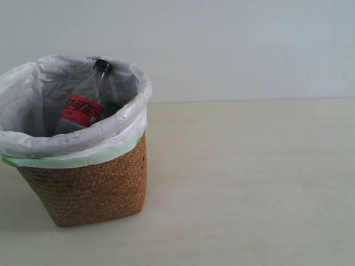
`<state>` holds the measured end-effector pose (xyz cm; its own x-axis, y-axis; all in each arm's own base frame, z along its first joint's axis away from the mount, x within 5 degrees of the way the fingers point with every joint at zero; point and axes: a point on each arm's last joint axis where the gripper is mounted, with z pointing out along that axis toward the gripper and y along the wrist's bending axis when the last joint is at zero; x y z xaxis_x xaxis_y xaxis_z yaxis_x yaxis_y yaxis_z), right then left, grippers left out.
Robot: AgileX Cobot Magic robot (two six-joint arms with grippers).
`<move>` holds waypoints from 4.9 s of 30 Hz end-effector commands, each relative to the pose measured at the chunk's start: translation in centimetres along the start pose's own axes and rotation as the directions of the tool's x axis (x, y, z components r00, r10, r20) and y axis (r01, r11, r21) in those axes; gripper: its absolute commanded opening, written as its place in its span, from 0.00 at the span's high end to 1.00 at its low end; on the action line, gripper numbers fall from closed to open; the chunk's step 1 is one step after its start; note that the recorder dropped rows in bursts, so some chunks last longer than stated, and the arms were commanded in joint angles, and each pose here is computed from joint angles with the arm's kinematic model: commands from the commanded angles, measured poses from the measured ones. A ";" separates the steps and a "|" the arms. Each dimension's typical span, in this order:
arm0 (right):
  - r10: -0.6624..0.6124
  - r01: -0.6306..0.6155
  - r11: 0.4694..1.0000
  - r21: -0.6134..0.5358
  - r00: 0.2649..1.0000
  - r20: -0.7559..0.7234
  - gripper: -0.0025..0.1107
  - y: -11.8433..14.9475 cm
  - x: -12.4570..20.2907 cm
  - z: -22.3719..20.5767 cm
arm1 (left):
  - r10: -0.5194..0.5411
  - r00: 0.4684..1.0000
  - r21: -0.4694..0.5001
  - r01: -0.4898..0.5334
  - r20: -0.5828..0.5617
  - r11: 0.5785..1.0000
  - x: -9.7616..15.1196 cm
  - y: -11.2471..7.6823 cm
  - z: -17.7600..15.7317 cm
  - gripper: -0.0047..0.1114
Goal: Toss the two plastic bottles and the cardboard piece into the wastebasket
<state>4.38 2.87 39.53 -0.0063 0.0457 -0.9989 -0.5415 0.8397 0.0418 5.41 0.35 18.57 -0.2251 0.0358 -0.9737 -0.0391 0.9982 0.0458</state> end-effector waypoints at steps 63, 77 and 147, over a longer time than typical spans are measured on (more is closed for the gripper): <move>-0.091 -0.030 0.911 0.412 0.958 0.271 0.98 -0.4 5.3 -4.9 | -0.005 1.000 0.008 0.005 0.008 1.000 0.0 -0.1 0.0 0.92; -0.119 -0.030 0.891 0.453 0.948 0.297 0.98 -1.2 7.2 -3.8 | -0.005 1.000 0.008 0.005 0.008 1.000 0.0 -0.1 0.0 0.92; 0.085 0.041 0.876 0.481 0.967 -0.238 0.98 -3.5 21.2 -1.0 | -0.005 1.000 0.008 0.005 0.008 1.000 0.0 -0.1 0.0 0.92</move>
<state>5.35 0.43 18.34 -0.2545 -0.0099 -0.9670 -0.0780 0.9969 0.0104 5.41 0.35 18.57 -0.2251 0.0358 -0.9737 -0.0391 0.9982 0.0458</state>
